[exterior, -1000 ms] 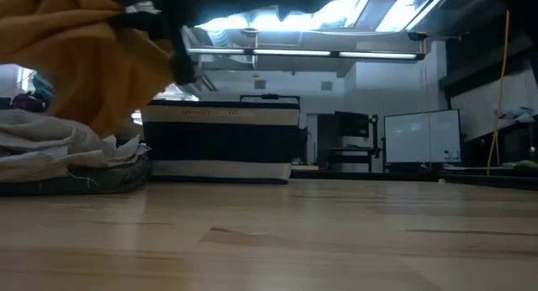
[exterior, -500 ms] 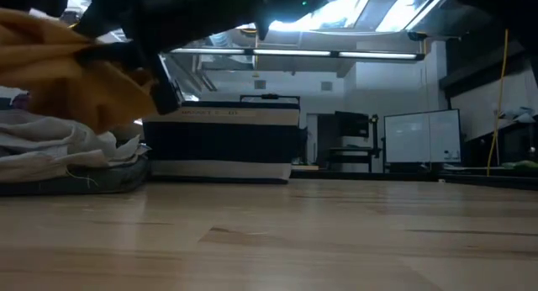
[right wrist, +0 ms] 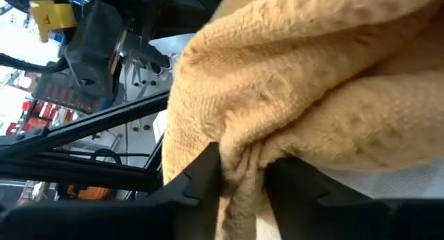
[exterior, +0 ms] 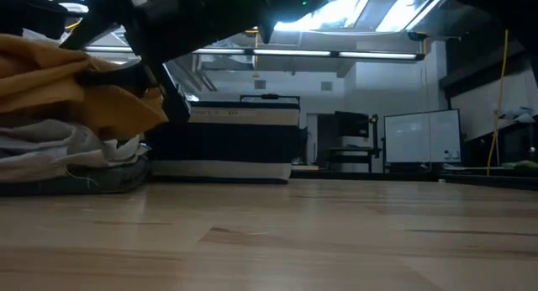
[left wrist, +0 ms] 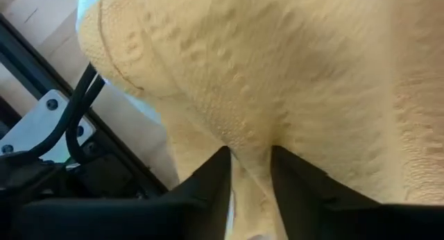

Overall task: Fold towel
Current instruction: Stack the folded yellow towel on top of the folded white patterned towel

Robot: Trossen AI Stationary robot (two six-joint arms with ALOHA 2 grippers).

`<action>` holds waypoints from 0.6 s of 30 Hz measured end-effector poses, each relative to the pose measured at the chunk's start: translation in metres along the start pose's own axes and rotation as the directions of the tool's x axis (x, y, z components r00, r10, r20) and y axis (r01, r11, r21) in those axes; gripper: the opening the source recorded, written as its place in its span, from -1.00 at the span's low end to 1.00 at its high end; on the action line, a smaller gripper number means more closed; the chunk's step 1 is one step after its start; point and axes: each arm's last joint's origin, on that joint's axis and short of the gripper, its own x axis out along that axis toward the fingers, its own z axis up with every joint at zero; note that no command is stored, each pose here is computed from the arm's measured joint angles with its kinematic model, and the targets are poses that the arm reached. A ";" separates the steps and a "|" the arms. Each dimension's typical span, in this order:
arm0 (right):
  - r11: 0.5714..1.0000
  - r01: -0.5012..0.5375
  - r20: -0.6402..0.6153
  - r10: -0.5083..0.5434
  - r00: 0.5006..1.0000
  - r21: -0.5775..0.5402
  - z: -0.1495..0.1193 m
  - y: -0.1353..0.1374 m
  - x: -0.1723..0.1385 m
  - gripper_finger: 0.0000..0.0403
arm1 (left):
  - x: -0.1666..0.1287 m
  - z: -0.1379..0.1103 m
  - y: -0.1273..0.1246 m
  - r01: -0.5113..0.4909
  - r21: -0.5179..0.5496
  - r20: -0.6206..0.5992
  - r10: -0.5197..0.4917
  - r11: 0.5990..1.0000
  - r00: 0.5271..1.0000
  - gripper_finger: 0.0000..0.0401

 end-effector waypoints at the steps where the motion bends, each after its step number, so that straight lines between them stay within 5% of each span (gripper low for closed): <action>1: 1.000 0.000 0.000 0.000 1.000 -0.002 0.000 0.000 0.000 -0.41 | 0.000 0.000 0.000 -0.002 0.001 0.000 0.002 1.000 1.000 -0.51; 9: 0.999 0.042 -0.023 -0.042 0.999 -0.004 -0.002 -0.004 0.000 -0.02 | 0.000 0.000 0.000 -0.007 -0.009 -0.001 0.007 1.000 1.000 -0.16; 18: 0.995 0.099 -0.213 -0.092 0.973 0.020 -0.005 -0.018 -0.001 0.09 | 0.000 0.000 0.000 -0.008 -0.027 -0.001 0.008 1.000 1.000 -0.16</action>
